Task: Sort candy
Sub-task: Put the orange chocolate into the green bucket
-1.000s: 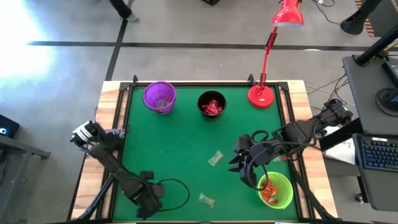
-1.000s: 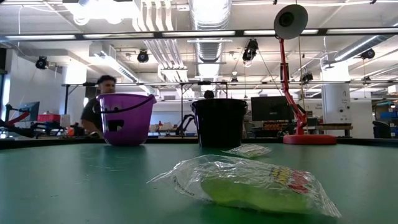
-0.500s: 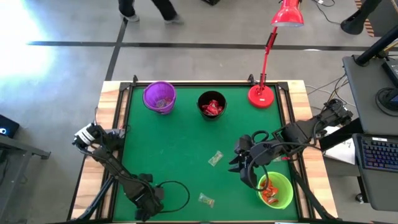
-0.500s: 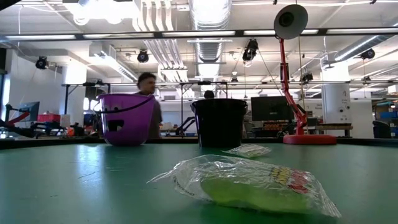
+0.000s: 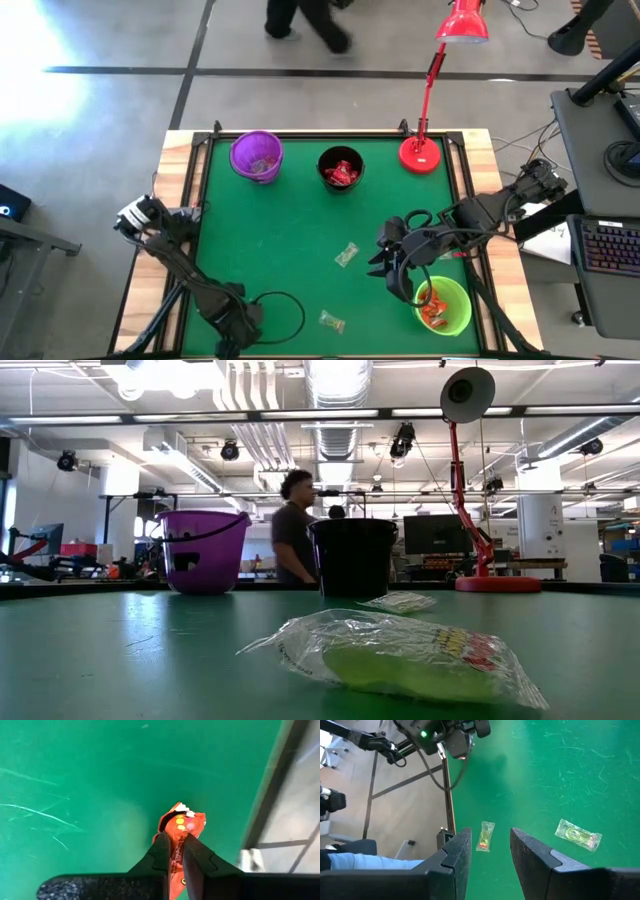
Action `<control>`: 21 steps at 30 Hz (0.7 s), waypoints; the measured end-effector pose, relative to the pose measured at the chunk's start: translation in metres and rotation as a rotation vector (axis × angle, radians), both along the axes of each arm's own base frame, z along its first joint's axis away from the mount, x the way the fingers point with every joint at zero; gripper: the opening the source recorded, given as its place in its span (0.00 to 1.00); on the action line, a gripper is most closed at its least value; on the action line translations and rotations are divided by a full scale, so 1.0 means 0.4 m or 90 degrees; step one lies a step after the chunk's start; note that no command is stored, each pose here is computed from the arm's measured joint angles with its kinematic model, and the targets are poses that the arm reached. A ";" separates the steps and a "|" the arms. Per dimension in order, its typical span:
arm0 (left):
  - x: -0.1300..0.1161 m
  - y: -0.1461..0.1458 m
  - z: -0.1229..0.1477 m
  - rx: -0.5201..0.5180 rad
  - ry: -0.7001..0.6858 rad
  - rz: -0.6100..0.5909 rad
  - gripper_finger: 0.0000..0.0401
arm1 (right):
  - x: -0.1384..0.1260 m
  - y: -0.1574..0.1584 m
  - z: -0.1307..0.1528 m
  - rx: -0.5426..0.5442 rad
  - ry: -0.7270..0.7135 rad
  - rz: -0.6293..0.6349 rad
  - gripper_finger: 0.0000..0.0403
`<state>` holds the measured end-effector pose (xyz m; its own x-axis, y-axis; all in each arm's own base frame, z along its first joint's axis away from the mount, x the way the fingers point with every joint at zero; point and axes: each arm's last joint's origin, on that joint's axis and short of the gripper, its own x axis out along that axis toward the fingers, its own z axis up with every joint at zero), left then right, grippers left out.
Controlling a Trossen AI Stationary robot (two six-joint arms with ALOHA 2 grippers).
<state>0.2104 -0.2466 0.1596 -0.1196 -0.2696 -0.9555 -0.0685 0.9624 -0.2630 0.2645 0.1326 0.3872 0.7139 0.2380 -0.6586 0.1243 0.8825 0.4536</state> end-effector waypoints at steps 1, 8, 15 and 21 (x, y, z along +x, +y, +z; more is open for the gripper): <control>0.001 -0.001 0.012 -0.008 -0.007 0.001 0.01 | 0.000 0.000 0.000 0.000 0.000 0.000 0.32; -0.007 0.025 0.132 -0.031 -0.104 0.069 0.00 | 0.000 0.000 0.000 -0.018 -0.006 0.016 0.32; -0.035 0.116 0.282 0.004 -0.312 0.210 0.00 | 0.001 0.000 -0.001 -0.056 -0.018 0.051 0.32; -0.065 0.192 0.384 0.086 -0.553 0.315 0.00 | 0.015 0.005 -0.015 -0.091 -0.016 0.062 0.32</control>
